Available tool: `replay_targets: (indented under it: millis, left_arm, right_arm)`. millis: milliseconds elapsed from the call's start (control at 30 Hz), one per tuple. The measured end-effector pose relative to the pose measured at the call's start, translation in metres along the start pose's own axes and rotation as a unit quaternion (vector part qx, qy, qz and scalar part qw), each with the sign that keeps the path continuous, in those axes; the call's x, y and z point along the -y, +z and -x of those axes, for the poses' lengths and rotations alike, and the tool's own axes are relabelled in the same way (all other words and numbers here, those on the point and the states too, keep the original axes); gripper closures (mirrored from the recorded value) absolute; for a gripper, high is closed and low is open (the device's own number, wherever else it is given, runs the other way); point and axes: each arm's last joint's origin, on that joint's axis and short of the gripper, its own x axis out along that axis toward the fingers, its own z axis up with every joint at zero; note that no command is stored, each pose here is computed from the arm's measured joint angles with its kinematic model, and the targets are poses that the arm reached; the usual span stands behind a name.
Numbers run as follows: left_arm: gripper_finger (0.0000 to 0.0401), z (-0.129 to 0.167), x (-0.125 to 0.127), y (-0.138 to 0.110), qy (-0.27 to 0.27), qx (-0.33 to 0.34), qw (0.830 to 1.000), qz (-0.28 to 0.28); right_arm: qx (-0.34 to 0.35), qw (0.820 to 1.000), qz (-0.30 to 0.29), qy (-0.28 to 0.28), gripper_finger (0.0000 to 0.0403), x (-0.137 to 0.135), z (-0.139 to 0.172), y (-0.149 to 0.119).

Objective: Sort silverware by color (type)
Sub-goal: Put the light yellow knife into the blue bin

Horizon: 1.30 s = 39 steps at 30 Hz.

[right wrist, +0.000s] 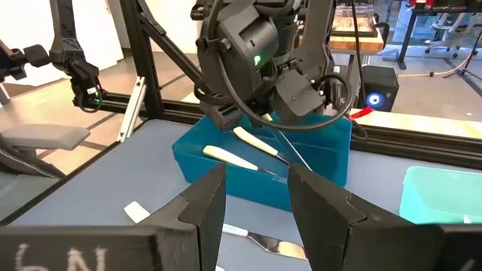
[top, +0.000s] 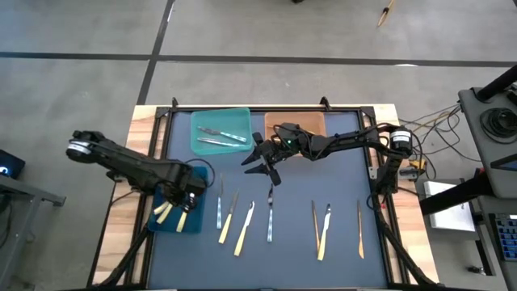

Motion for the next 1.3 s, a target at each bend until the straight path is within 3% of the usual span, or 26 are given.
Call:
replay_targets:
  millis: [667,1300]
  left_arm:
    - [0.0395,-0.01,0.009,0.008,0.037,0.011,0.999,-0.008]
    - [0.0395,-0.015,0.016,0.013,0.038,0.03,0.999,-0.019]
  right_arm:
    - [-0.018,1.0,-0.018,0.001,0.0268,0.0,0.0,-0.004]
    - [-0.027,1.0,-0.017,0.002,0.0268,-0.001,0.0,-0.006]
